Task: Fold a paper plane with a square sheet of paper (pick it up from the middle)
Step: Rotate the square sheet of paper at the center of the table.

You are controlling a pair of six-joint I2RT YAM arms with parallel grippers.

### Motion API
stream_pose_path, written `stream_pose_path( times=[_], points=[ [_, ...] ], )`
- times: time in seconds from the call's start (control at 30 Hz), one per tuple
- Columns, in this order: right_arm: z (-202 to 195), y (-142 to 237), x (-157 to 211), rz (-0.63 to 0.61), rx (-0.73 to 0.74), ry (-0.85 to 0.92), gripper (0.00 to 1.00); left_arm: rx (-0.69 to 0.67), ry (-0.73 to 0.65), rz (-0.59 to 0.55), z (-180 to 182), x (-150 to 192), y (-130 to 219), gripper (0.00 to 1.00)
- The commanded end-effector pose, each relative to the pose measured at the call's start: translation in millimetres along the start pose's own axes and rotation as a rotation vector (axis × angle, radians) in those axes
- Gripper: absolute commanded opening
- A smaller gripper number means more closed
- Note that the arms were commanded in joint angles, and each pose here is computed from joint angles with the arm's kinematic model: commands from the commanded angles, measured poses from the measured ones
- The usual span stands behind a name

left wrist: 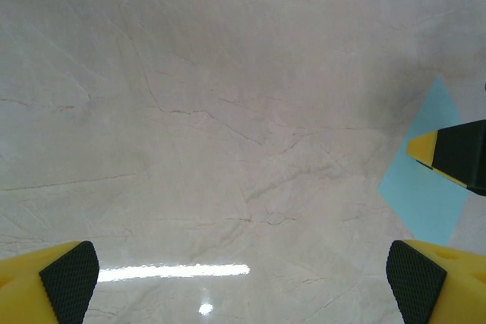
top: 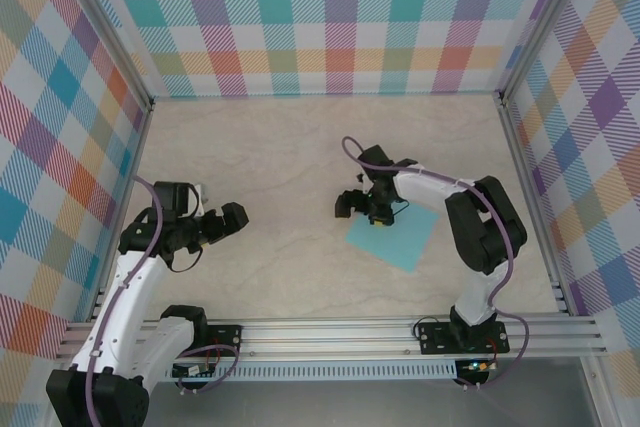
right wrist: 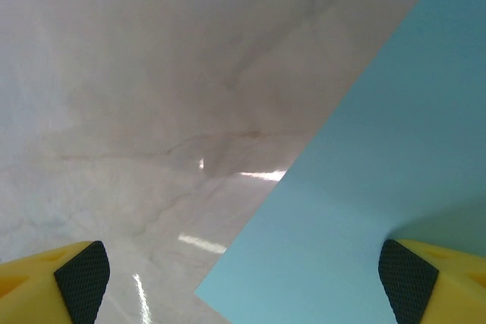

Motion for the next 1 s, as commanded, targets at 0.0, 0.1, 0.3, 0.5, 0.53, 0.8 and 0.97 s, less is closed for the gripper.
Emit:
stream_pose_path(
  times=[0.0,0.1,0.3,0.5,0.53,0.8,0.97],
  points=[
    [1,-26,38,0.134,0.073,0.076,0.95,0.012,-0.008,0.023,-1,-2,3,1.00],
    [14,-29,56,0.159,0.070,0.146,0.95,0.035,-0.013,0.014,-3,-2,3,1.00],
    [45,-31,88,0.202,0.075,0.310,0.94,0.071,-0.020,0.010,-6,-1,3,1.00],
    [57,1,89,0.077,0.157,0.311,0.95,0.088,-0.026,0.015,-7,-1,3,1.00],
    [55,11,86,0.020,0.192,0.285,0.96,0.092,-0.028,0.015,-7,-1,4,1.00],
    [22,31,74,-0.133,0.312,0.034,0.98,0.102,-0.036,0.004,-9,2,6,1.00],
    [12,17,68,-0.073,0.271,-0.031,0.97,0.099,-0.033,0.007,-9,2,5,1.00]
  ],
)
Point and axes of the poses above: each hand's point on the last joint's axis, 136 mm out from that joint toward the fingers, its own y axis back along the fingers, its own z axis along the line the jaws close on, x = y × z, the point moved 9 cm from there along y, back along the fingers, and after that the axes turned 10 degrees about -y, right-handed, at the moved point
